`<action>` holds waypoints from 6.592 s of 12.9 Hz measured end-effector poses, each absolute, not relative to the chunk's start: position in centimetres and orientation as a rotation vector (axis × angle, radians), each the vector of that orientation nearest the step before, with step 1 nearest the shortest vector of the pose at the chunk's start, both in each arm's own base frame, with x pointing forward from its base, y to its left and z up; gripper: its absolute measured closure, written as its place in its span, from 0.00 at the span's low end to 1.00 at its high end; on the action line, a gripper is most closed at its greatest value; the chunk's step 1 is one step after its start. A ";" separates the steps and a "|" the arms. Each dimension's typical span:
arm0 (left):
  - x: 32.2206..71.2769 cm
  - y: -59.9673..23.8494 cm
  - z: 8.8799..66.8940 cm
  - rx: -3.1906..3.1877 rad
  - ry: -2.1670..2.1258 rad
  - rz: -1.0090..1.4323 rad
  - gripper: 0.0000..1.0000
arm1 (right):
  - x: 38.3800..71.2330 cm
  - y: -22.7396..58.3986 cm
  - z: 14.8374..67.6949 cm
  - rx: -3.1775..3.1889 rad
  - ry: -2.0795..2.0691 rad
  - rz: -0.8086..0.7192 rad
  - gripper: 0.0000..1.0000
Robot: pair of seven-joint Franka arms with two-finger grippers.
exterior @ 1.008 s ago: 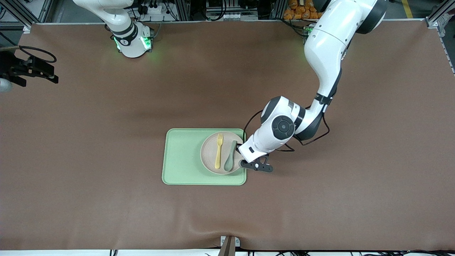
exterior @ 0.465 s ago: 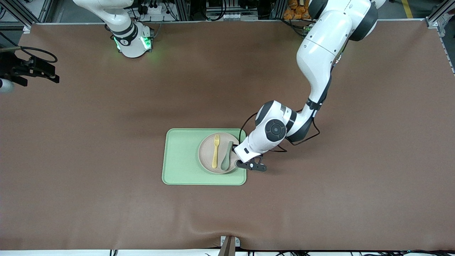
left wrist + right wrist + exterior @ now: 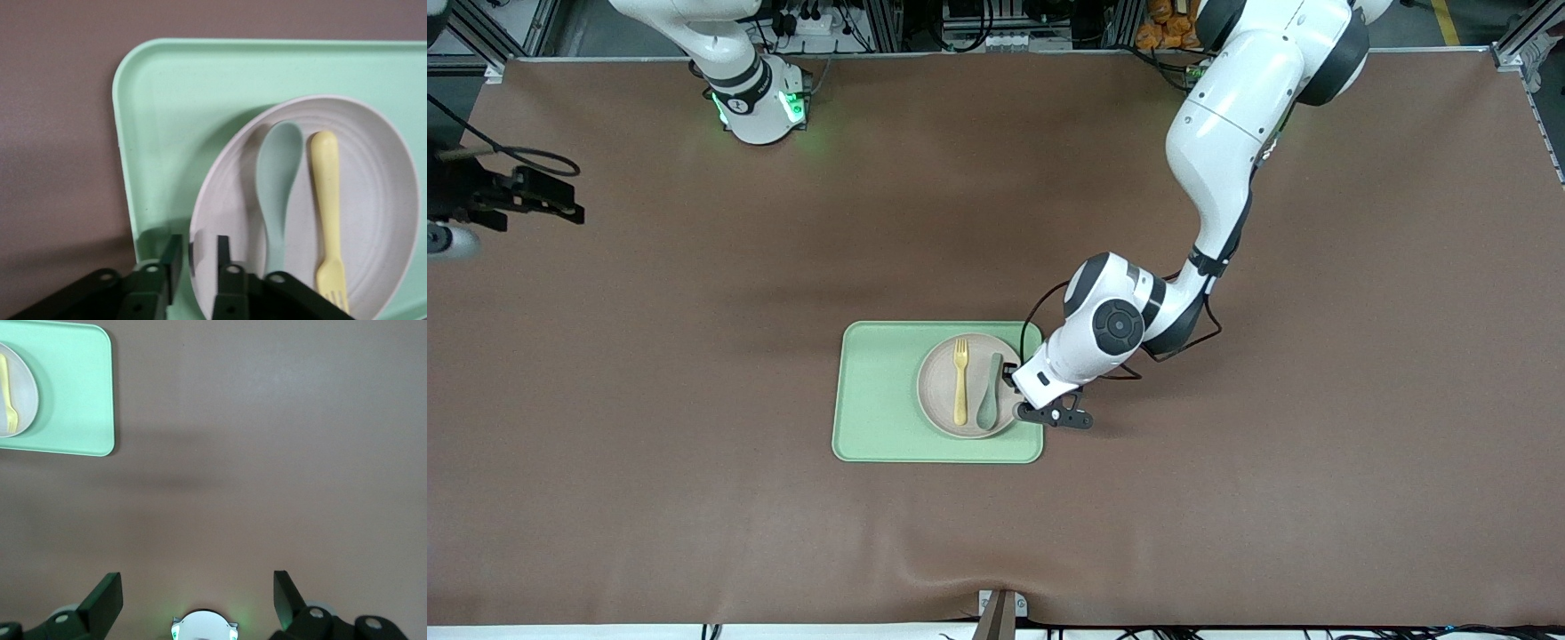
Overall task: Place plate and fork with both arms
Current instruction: 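Release the plate and withdraw the left gripper while the right gripper approaches, then lower the right gripper over the plate onto the yellow fork, then grasp the yellow fork with the right gripper, then move the fork off the plate and set it on the tray, then open the right gripper and lift it away from the fork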
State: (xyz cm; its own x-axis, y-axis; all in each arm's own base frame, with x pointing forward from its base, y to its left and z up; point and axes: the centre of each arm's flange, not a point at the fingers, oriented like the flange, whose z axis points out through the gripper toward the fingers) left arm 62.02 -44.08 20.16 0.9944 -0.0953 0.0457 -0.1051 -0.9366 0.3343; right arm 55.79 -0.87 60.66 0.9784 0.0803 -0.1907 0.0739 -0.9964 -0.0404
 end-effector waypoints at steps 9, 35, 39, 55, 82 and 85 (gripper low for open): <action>67.7 -33.2 41.4 2.824 -0.060 0.181 0.00 | 62.2 4.9 51.6 -3.079 -0.230 0.238 0.00; 56.8 -1.9 64.5 3.100 0.051 -0.022 0.00 | 62.3 42.3 23.3 -3.102 -0.129 -0.050 0.45; 56.1 -2.5 65.1 3.101 0.101 -0.016 0.00 | 61.1 43.8 21.1 -3.124 -0.138 -0.053 0.48; 55.6 -2.5 64.4 3.103 0.118 -0.035 0.00 | 60.4 44.8 19.3 -3.132 -0.142 -0.073 0.85; 55.6 -3.0 64.4 3.103 0.103 -0.033 0.00 | 62.8 29.0 19.6 -3.077 0.053 -0.019 0.85; 55.6 -3.0 64.4 3.103 0.103 -0.033 0.00 | 62.3 29.7 19.6 -3.076 0.036 -0.017 0.85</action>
State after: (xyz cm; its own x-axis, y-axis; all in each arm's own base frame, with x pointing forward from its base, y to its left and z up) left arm 55.56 -3.04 64.40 0.9976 0.0656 -0.0223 0.0664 -0.9971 0.0358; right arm 62.31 29.75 19.61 0.9997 -0.0237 0.0100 -0.0230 -0.9976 -0.0650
